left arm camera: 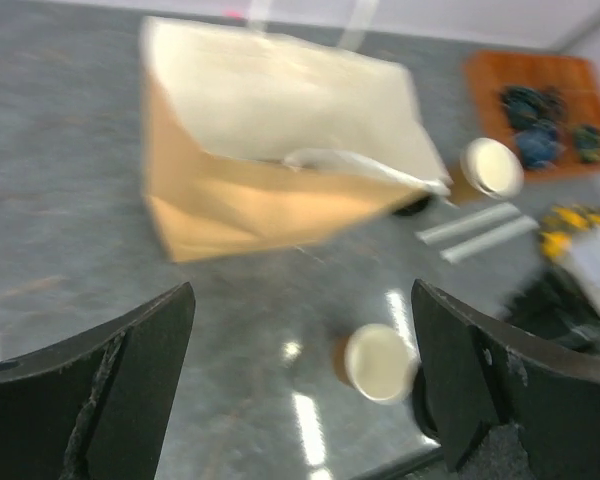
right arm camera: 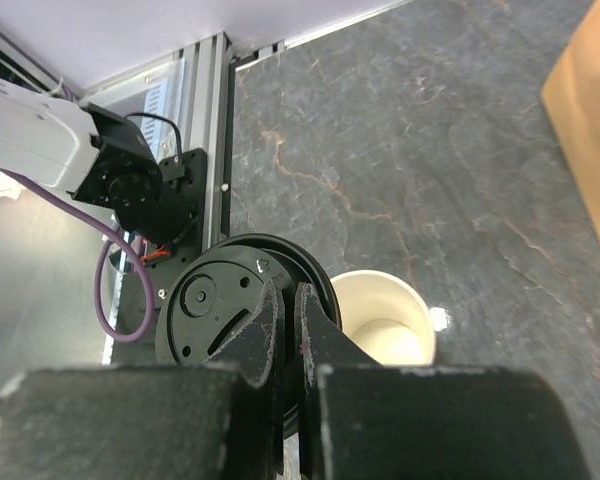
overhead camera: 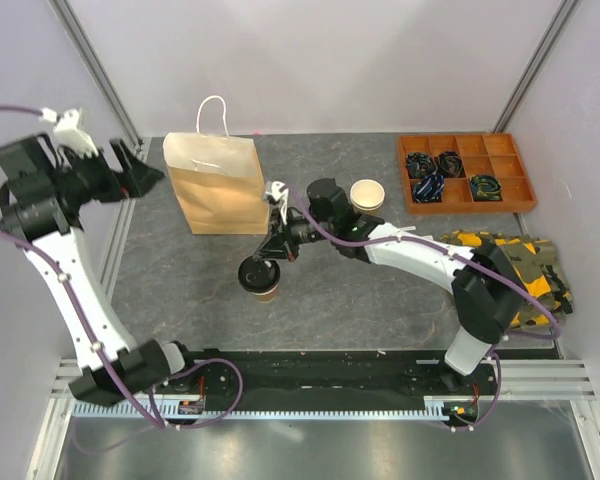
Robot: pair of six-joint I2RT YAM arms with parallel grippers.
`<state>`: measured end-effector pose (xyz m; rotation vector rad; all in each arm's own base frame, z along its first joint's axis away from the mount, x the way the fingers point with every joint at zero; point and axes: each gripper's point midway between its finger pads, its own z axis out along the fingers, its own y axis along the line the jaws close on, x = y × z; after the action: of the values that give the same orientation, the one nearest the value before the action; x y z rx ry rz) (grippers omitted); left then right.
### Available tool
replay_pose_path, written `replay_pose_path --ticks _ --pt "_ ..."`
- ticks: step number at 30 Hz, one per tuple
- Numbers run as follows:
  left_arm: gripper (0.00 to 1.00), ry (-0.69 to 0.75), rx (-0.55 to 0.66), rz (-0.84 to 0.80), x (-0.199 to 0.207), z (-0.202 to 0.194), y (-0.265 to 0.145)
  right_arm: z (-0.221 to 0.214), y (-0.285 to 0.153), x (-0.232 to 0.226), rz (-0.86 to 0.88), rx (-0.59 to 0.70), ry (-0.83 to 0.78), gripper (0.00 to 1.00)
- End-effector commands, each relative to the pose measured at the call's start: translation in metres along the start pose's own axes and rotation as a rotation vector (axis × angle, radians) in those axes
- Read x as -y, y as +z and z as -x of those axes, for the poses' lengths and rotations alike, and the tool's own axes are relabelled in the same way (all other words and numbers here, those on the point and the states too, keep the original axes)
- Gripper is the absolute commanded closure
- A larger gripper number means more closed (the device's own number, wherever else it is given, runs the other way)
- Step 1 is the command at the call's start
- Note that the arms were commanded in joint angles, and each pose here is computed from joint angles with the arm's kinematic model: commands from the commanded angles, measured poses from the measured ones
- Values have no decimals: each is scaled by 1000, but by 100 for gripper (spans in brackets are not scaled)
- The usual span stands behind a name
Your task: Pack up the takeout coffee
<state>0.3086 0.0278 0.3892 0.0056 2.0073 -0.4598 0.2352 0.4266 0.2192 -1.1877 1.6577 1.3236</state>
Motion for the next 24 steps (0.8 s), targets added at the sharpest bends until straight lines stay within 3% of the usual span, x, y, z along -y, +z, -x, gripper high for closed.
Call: replay_pose_path --ticks 1,6,14,24 --pt "5 -117 -47 -358 46 -52 -4 -5 18 6 6 33 -100 100" --pt "7 -150 -85 -460 59 -98 -5 -29 28 19 -6 -11 -122 100" --pt "11 -219 -179 -485 54 -150 4 -48 34 31 -9 -38 -190 100" --pt "15 -314 -236 -504 54 -170 10 -53 33 37 -12 -46 -228 100"
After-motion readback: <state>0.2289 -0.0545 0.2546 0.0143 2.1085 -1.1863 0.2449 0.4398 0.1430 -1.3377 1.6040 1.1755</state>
